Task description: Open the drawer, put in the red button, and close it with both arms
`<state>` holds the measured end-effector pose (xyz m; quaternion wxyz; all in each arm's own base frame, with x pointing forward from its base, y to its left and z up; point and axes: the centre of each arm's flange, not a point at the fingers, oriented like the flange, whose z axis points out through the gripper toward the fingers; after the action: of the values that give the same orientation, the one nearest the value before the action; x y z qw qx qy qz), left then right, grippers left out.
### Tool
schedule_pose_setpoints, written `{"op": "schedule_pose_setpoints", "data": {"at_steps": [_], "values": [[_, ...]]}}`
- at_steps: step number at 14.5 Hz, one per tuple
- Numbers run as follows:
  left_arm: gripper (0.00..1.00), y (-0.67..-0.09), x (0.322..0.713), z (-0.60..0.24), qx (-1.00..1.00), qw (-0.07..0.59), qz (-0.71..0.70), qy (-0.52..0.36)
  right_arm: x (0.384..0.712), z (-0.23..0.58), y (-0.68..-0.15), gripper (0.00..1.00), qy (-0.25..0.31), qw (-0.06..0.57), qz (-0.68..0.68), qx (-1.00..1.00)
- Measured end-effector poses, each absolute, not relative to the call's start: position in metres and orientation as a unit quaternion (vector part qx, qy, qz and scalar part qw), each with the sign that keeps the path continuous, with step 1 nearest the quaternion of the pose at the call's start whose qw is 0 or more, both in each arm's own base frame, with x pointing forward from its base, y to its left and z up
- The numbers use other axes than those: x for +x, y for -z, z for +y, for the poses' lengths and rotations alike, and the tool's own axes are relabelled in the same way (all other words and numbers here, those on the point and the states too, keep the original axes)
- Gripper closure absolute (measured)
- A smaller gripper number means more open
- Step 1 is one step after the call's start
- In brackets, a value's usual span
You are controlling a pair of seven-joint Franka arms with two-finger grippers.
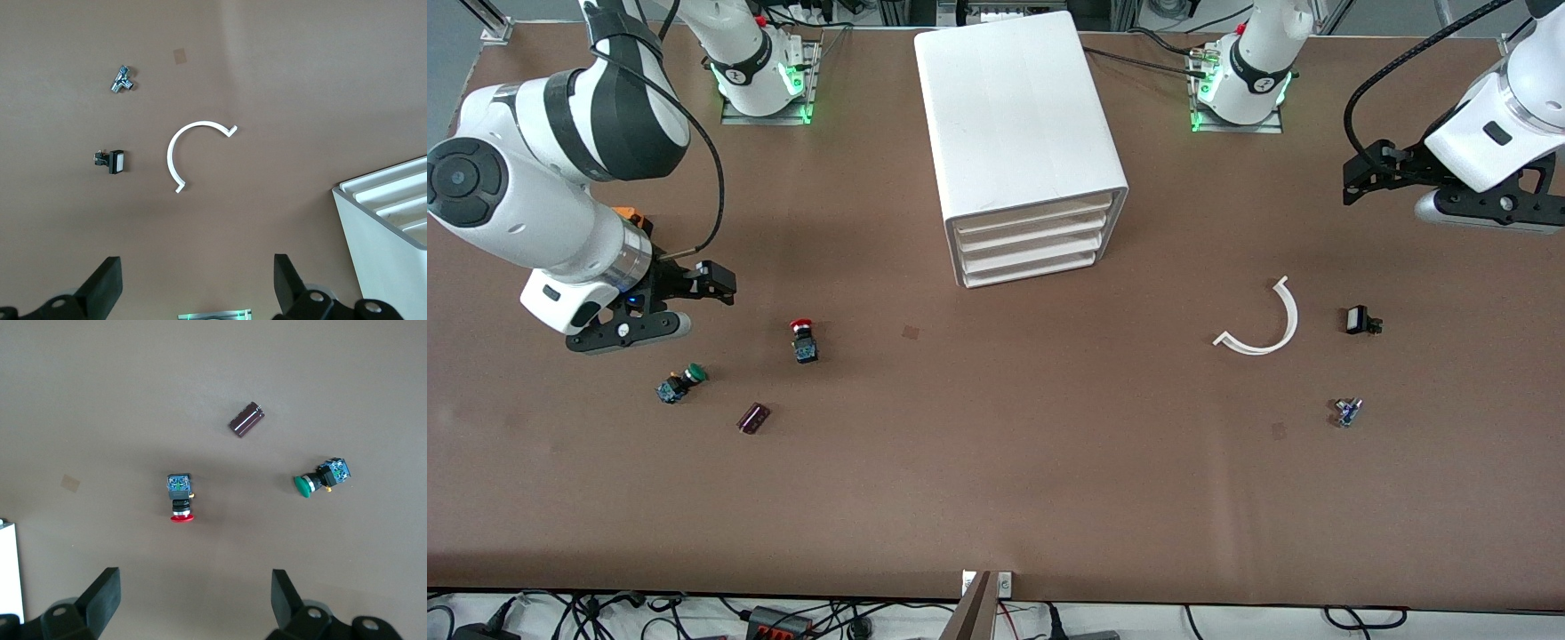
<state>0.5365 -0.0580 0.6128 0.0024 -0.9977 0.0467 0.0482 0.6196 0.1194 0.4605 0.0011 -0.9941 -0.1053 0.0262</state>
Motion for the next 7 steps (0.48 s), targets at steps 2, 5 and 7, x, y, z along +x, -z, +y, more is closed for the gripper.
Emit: {"op": "schedule_pose_setpoints", "data": {"at_steps": [2,5,7], "values": [[0.00,-0.613,0.536,-0.058,-0.998,0.002,0.047,-0.048,0.622,0.121,-0.448,0.00,-0.034,0.000,-0.106,-0.994],[0.00,-0.613,0.536,-0.060,-0.998,0.001,0.049,-0.048,0.629,0.122,-0.426,0.00,-0.042,-0.001,-0.106,-0.994],[0.00,-0.610,0.535,-0.067,-0.997,-0.009,0.054,-0.058,0.631,0.123,-0.415,0.00,-0.049,-0.002,-0.106,-0.993]]}}
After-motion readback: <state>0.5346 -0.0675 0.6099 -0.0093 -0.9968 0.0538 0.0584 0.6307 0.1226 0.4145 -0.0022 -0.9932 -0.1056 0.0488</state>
